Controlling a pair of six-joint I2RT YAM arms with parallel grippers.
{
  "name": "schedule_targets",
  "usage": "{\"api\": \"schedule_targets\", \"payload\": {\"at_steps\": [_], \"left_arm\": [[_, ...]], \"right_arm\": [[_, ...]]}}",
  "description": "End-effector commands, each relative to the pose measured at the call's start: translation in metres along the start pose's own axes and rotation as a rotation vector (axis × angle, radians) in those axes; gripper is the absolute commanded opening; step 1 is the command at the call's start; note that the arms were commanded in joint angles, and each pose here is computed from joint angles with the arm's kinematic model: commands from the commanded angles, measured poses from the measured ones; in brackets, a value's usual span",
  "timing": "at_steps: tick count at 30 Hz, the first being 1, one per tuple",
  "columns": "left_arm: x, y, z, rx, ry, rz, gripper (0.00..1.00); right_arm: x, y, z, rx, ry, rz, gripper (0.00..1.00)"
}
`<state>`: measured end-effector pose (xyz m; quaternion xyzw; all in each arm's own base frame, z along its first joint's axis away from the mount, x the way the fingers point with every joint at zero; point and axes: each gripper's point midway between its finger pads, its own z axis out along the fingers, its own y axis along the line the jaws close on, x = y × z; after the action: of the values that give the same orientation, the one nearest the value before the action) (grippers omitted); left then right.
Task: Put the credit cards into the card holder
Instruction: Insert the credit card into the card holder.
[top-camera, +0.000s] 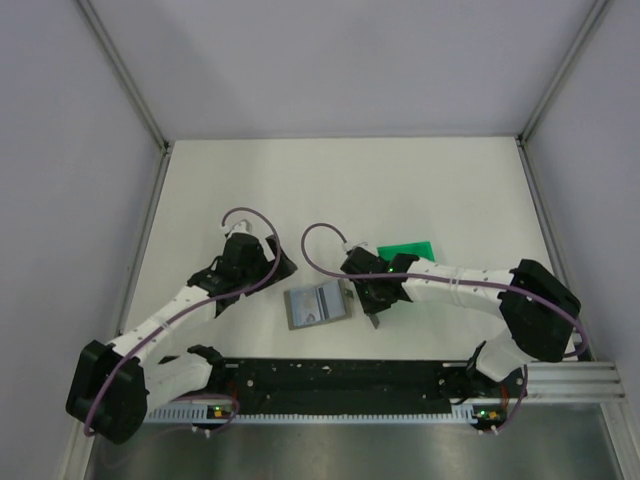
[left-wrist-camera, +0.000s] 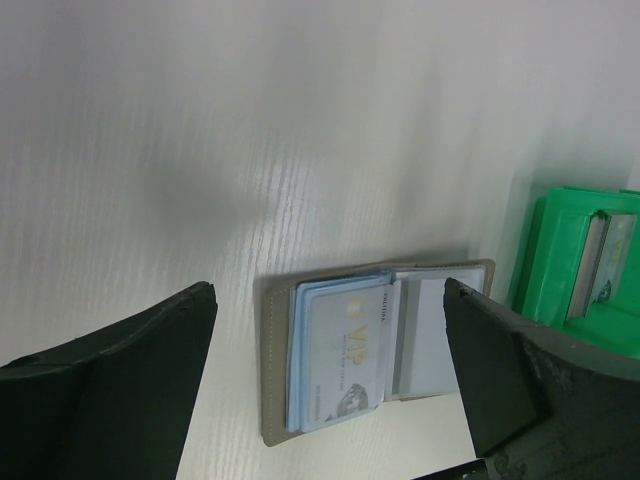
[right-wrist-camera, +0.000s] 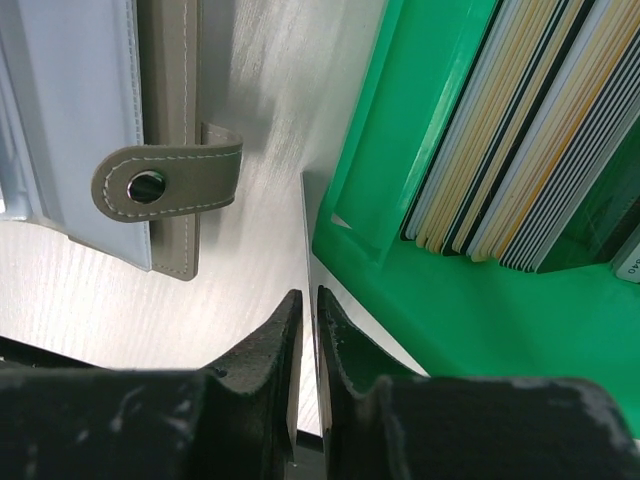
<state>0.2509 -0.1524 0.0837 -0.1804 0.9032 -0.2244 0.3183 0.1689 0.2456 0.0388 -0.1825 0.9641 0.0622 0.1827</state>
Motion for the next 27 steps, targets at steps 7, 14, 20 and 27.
{"api": "schedule_targets", "payload": {"at_steps": [7, 14, 20, 27], "left_arm": [[-0.005, -0.008, 0.001, 0.043, -0.018, -0.006, 0.98], [-0.005, -0.009, 0.001, 0.05, -0.017, 0.004, 0.98], [0.005, -0.009, 0.0, 0.069, 0.024, 0.013, 0.98], [0.014, -0.008, -0.003, 0.115, 0.04, -0.055, 0.98]], "right_arm": [[-0.009, 0.011, 0.002, -0.022, -0.037, 0.015, 0.05], [-0.009, 0.012, 0.002, -0.03, -0.036, 0.008, 0.0], [-0.027, 0.019, -0.03, -0.1, -0.134, 0.012, 0.0], [-0.062, 0.032, -0.081, -0.225, -0.31, 0.069, 0.0]]}}
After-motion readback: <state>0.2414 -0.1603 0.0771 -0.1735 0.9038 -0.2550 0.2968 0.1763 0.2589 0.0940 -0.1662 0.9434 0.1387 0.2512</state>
